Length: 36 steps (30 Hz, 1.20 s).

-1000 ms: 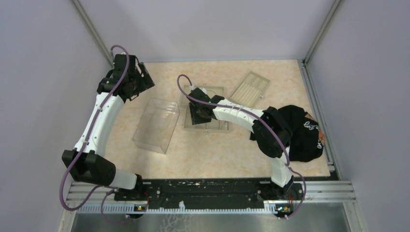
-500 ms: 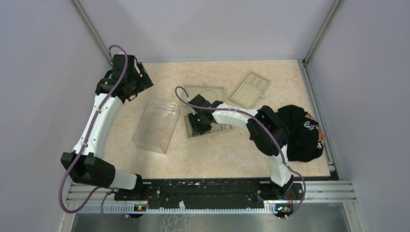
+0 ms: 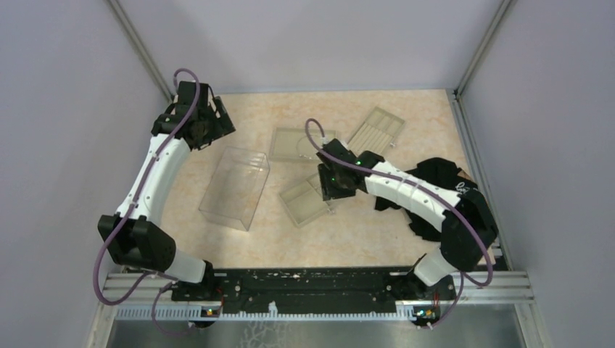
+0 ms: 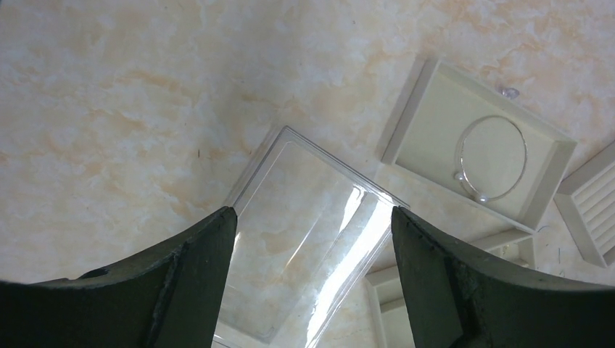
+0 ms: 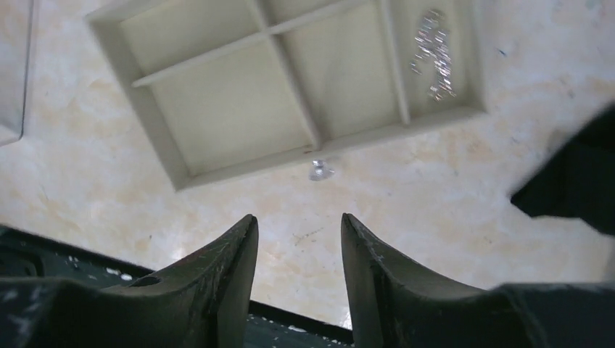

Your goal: Organize the mixed jewelry

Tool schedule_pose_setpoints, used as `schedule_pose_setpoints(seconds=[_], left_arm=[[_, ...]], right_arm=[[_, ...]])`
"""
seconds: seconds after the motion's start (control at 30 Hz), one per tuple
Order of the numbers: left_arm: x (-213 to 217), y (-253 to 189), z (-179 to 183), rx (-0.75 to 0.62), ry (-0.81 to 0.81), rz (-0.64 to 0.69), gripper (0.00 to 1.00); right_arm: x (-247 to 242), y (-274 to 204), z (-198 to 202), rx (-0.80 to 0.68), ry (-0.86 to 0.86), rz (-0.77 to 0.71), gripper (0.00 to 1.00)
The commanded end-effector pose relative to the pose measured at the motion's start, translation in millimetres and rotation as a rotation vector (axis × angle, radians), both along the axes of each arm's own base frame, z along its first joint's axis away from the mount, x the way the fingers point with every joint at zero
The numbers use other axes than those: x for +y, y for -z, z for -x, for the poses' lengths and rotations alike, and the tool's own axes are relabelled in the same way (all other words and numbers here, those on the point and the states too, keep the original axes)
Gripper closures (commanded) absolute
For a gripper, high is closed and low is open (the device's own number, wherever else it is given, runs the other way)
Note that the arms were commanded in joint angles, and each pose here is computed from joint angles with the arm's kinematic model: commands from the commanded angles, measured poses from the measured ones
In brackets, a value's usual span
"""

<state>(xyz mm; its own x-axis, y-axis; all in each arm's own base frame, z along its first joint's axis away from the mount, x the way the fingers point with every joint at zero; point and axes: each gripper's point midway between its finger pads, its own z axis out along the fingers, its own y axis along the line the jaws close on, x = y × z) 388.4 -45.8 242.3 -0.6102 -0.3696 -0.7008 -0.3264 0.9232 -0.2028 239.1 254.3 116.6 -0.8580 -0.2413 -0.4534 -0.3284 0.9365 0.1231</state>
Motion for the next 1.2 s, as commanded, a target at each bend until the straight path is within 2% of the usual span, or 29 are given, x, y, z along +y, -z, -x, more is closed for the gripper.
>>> schedule_pose_setpoints(seconds=[0.0,0.03,0.1,0.23,0.37,0.47,0.6,0.73,0.8,0.9,1.03,1.17], left_arm=[[2.0,4.5,-1.1,0.001,0.016,-0.025,0.15],[5.3,7.8,0.3,0.009,0.008,-0.036,0.15],[14.5,13.1,3.1,0.028,-0.011,-0.048,0.15],[37.8,20.7,9.9,0.054,-0.056,-0.034,0.15],[71.2,24.1,18.4,0.043,-0.124,0.033,0.15],[94.5,20.9,27.5,0.035,-0.184,0.013,0.15],[100.3,23.3,33.8,0.036,-0.211,0.010,0.14],[119.4,36.6,47.9,0.082,-0.283,0.006,0.14],[117.7,44.0,50.5,0.093,-0.284,0.027,0.14],[116.7,60.6,55.5,0.128,-0.297,0.057,0.14],[114.1,83.7,68.6,0.196,-0.310,0.076,0.15],[106.2,106.5,83.3,0.244,-0.299,0.101,0.15]], right_arm=[[-39.8,9.9,1.8,0.058,0.448,-0.075,0.48],[-37.9,11.8,2.2,0.068,0.494,-0.121,0.43],[-35.9,13.5,-0.2,0.077,0.574,-0.188,0.39],[-38.2,15.1,-18.0,0.052,0.693,-0.267,0.40],[-47.8,29.6,-29.0,0.105,0.816,-0.257,0.45],[-41.2,38.0,-32.2,0.142,0.852,-0.283,0.47],[-26.8,49.3,-35.1,0.190,0.865,-0.333,0.48],[-19.9,62.0,-38.1,0.224,0.846,-0.303,0.50],[-19.8,70.0,-37.0,0.241,0.846,-0.278,0.52],[-21.6,77.4,-34.8,0.250,0.840,-0.252,0.66],[-24.4,84.2,-31.3,0.256,0.816,-0.223,0.78],[-29.9,81.0,-33.6,0.223,0.764,-0.191,0.83]])
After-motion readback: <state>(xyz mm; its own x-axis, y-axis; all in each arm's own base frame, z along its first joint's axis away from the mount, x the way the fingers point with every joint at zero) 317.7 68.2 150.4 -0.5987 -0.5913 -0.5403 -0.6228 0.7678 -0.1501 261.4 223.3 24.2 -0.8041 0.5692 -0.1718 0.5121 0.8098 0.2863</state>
